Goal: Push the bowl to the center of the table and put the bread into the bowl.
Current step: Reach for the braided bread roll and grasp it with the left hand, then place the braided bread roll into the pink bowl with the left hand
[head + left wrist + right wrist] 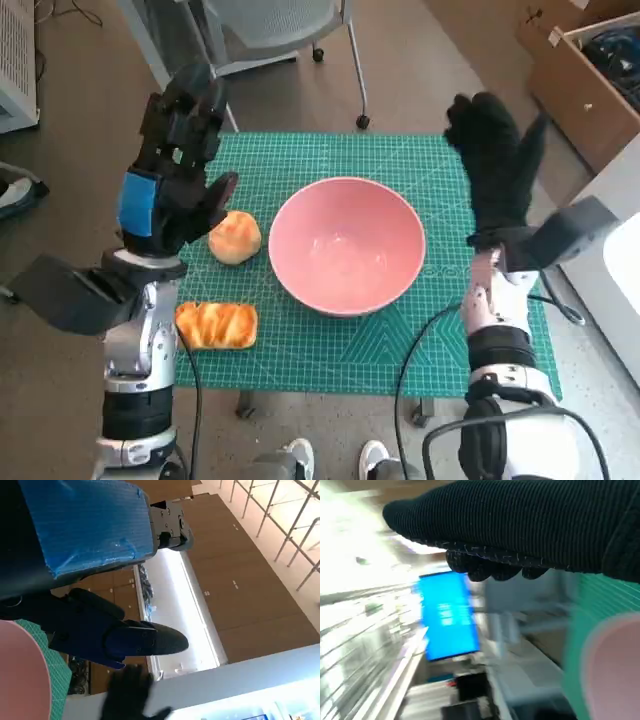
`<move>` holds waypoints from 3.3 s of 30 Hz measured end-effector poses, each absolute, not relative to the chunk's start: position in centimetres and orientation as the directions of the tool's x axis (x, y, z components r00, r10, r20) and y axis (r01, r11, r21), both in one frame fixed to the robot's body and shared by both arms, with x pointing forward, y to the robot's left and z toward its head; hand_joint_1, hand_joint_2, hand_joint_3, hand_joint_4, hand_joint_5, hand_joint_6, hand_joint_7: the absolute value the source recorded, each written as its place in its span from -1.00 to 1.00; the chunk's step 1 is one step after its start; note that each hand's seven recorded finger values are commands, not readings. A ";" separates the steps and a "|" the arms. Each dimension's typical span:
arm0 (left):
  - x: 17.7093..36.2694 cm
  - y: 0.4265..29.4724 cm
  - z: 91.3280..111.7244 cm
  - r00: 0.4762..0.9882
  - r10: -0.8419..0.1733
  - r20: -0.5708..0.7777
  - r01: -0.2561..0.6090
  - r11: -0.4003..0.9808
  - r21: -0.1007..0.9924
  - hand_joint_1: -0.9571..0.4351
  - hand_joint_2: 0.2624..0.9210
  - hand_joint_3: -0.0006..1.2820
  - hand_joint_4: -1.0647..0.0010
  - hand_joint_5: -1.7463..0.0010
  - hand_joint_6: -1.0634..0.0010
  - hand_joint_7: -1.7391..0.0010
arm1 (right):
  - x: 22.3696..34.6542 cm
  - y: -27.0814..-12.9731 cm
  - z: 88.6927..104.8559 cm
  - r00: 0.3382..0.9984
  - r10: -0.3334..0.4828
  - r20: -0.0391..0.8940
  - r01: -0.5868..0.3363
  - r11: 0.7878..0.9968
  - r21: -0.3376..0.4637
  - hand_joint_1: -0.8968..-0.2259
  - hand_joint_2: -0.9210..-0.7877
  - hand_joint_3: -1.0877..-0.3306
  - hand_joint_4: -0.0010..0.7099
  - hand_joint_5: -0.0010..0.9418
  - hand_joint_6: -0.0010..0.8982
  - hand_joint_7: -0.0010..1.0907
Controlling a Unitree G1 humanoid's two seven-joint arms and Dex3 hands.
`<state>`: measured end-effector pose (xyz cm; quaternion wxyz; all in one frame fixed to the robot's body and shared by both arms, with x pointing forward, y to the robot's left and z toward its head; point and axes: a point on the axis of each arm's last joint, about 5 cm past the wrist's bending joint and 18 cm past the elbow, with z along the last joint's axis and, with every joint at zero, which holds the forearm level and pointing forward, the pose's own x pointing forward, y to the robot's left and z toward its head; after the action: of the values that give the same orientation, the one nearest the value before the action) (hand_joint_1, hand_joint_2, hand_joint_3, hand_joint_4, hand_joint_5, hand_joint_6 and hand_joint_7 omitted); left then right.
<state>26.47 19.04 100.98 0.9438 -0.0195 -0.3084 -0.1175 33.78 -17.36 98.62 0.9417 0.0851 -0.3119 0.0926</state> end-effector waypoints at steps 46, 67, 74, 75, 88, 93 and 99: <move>17.4 25.0 104.5 0.878 -0.453 -0.154 0.310 0.294 0.904 -0.15 0.47 -1.00 0.70 0.99 0.51 0.85 | 31.9 -16.6 101.2 0.644 0.238 0.727 -0.329 0.944 -0.018 0.11 -1.00 0.44 -0.03 -0.98 -0.33 -0.35; 19.7 24.4 98.8 0.857 -0.388 -0.338 0.449 0.243 0.860 -0.17 0.57 -0.99 0.62 0.99 0.36 0.94 | 32.0 -16.2 100.9 0.637 0.258 0.726 -0.375 0.927 0.000 0.14 -1.00 0.47 0.00 -0.99 -0.30 -0.40; 21.0 24.3 96.5 0.858 -0.350 -0.376 0.466 0.221 0.857 -0.08 0.61 -0.99 0.48 0.97 0.26 0.94 | 32.0 -16.3 100.9 0.636 0.262 0.726 -0.381 0.924 0.001 0.16 -1.00 0.48 0.01 -0.98 -0.30 -0.41; 21.1 24.3 96.2 0.860 -0.343 -0.378 0.465 0.219 0.858 -0.07 0.62 -0.99 0.46 0.97 0.25 0.94 | 32.0 -16.3 100.8 0.636 0.262 0.726 -0.382 0.924 0.001 0.16 -1.00 0.47 0.02 -0.98 -0.30 -0.41; 22.4 23.8 93.9 0.877 -0.322 -0.357 0.429 0.190 0.883 0.37 0.98 -0.84 -0.20 -0.01 -0.15 0.01 | 31.8 -16.5 100.7 0.636 0.256 0.728 -0.376 0.927 0.002 0.18 -1.00 0.47 0.01 -0.99 -0.29 -0.43; 22.4 23.8 94.2 0.880 -0.354 -0.318 0.397 0.177 0.901 0.38 0.99 -0.83 -0.16 -0.44 -0.16 -0.24 | 31.7 -16.6 100.7 0.636 0.253 0.729 -0.373 0.928 0.003 0.20 -1.00 0.46 0.02 -0.99 -0.29 -0.44; 22.3 23.9 94.7 0.872 -0.394 -0.290 0.382 0.179 0.907 0.38 1.00 -0.83 -0.12 -0.49 -0.20 -0.27 | 31.6 -16.6 100.6 0.640 0.246 0.728 -0.367 0.930 0.008 0.20 -1.00 0.46 0.03 -0.99 -0.29 -0.44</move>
<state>22.27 23.95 94.69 0.7678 0.5887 -0.0051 -0.2528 31.63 -16.64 100.63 0.9021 0.0780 -0.3889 0.1701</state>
